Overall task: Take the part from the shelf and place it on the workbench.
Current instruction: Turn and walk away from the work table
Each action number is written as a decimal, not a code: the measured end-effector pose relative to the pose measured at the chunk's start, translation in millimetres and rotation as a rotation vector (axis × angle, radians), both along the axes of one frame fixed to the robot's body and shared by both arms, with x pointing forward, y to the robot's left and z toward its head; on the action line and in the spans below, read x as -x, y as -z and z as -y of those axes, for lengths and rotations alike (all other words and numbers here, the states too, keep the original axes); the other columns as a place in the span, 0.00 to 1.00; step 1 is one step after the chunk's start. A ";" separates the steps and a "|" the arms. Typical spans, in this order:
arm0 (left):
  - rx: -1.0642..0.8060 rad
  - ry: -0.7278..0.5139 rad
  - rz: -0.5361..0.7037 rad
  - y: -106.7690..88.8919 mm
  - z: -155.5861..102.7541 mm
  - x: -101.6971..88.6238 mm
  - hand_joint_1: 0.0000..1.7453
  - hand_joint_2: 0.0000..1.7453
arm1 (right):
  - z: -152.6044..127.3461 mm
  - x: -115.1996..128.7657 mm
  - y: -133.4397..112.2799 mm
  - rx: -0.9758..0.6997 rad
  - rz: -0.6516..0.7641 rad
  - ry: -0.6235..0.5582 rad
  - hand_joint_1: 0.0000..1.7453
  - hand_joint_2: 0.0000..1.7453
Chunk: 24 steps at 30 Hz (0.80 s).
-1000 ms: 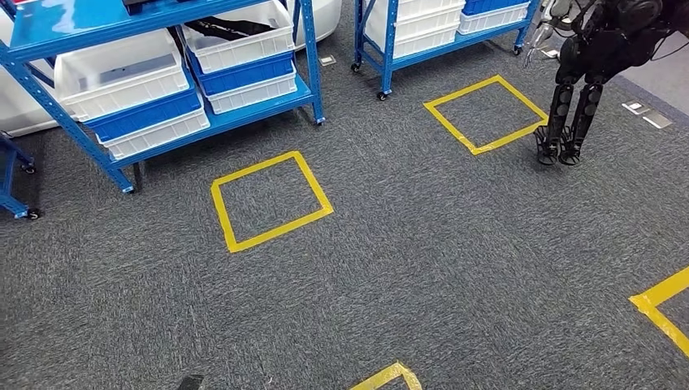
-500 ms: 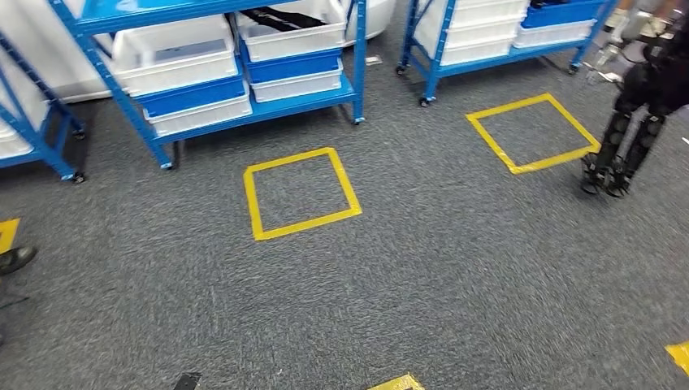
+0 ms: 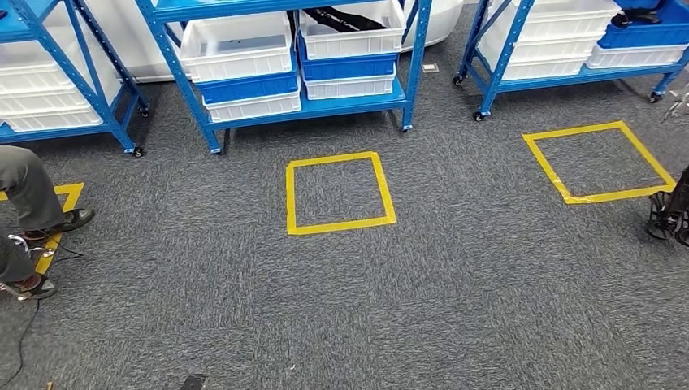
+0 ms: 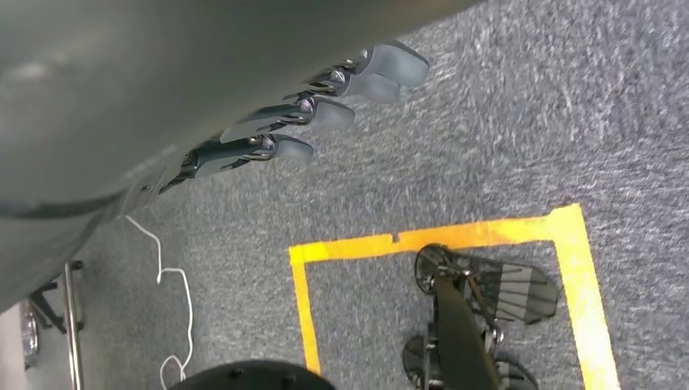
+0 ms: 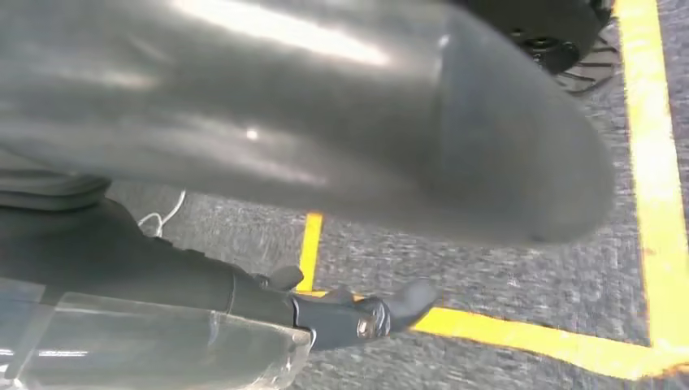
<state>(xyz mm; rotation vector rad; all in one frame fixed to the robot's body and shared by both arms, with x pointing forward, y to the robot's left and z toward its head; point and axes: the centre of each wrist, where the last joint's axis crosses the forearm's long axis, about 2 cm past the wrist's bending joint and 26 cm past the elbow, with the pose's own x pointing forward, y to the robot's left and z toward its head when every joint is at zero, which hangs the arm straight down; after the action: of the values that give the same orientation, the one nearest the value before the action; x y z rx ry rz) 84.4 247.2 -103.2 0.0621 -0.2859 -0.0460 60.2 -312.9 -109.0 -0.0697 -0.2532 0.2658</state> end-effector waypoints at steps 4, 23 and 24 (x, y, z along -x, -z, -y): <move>0.000 0.000 0.003 -0.2 0.0 -0.9 0.00 0.00 | -0.9 2.7 0.4 -0.002 -0.003 -0.005 0.00 0.00; -0.010 -0.005 0.046 0.0 0.4 0.4 0.00 0.00 | -5.7 2.8 0.6 -0.001 -0.005 -0.043 0.00 0.00; -0.012 -0.006 0.047 0.0 0.5 0.5 0.00 0.00 | -5.7 1.6 0.4 0.000 -0.004 -0.044 0.00 0.00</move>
<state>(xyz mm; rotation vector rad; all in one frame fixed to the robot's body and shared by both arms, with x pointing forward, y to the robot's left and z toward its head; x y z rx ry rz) 83.9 246.7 -103.2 0.0759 -0.3321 -0.0404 58.5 -307.3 -109.4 -0.0640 -0.2507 0.3101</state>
